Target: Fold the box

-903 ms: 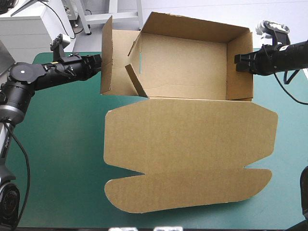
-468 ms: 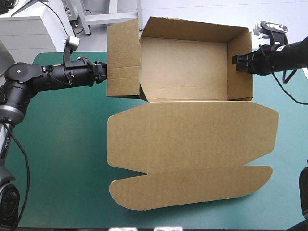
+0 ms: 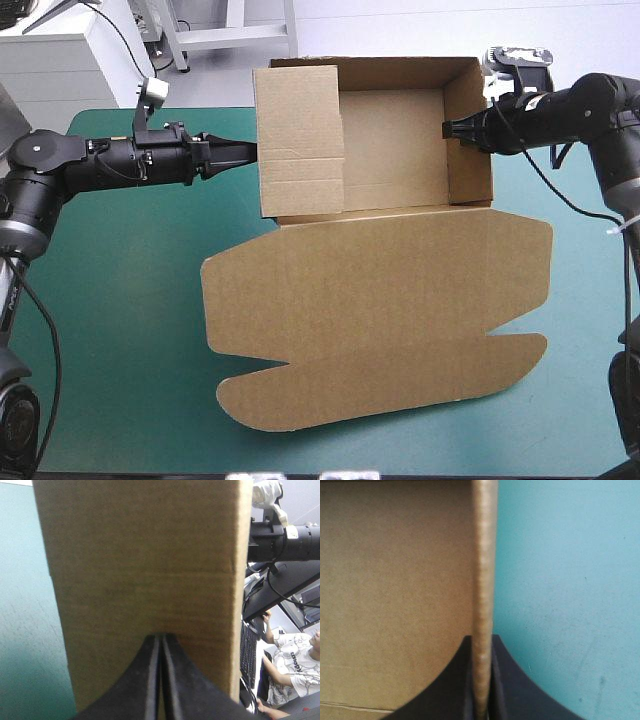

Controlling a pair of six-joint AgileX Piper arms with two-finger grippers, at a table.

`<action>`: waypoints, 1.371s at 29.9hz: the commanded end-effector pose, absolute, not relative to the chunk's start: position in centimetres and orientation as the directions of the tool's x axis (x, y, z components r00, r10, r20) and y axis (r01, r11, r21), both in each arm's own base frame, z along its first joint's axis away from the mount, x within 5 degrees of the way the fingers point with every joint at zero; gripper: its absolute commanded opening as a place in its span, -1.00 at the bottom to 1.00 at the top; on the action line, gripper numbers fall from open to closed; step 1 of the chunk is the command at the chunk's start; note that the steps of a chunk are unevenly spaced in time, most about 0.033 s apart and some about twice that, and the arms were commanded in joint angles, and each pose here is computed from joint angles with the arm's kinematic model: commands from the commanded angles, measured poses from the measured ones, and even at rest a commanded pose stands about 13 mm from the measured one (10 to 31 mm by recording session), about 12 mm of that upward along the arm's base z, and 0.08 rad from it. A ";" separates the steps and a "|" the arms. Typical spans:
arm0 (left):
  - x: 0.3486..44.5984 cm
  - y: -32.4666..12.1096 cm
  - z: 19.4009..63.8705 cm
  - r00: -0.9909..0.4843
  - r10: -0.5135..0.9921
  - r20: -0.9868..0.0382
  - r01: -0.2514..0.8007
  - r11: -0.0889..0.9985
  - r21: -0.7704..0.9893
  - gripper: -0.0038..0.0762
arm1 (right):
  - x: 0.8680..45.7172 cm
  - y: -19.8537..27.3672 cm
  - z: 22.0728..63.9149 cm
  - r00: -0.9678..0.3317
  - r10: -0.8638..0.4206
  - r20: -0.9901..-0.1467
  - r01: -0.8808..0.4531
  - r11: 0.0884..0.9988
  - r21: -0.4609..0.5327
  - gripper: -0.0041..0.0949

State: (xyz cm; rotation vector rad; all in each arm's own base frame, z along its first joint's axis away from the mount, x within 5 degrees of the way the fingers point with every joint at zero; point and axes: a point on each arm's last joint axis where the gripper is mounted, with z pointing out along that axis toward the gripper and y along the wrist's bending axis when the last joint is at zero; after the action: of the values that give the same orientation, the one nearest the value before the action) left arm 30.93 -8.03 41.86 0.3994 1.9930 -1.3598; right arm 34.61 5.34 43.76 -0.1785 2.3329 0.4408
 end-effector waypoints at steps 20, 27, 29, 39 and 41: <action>28.9 -8.4 44.6 -0.690 -0.123 -0.713 0.659 0.301 -0.690 0.27 | 33.7 7.5 46.3 -0.622 0.071 -0.780 -0.269 0.916 0.298 -0.95; 28.9 -8.5 43.7 -0.690 -0.047 -0.722 0.658 0.374 -0.654 0.27 | 34.5 9.8 44.8 -0.656 0.040 -0.753 -0.273 0.918 0.287 -0.96; 29.1 -8.5 43.0 -0.702 -0.008 -0.712 0.638 0.438 -0.633 0.25 | 34.6 10.4 44.5 -0.662 0.037 -0.749 -0.270 0.920 0.284 -0.96; 30.2 -10.2 40.6 -0.736 0.052 -0.675 0.484 0.737 -0.472 0.24 | 34.6 14.3 43.4 -0.657 -0.030 -0.754 -0.308 0.923 0.231 -0.96; 30.4 -10.7 40.4 -0.718 0.061 -0.693 0.464 0.784 -0.413 0.24 | 34.5 14.9 43.1 -0.661 -0.043 -0.749 -0.317 0.921 0.228 -0.96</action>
State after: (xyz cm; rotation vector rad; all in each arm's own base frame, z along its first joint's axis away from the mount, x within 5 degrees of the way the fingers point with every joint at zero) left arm 31.19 -9.53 37.90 0.4330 2.3908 -0.7963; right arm 36.00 13.87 40.01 -0.2856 2.3983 0.3002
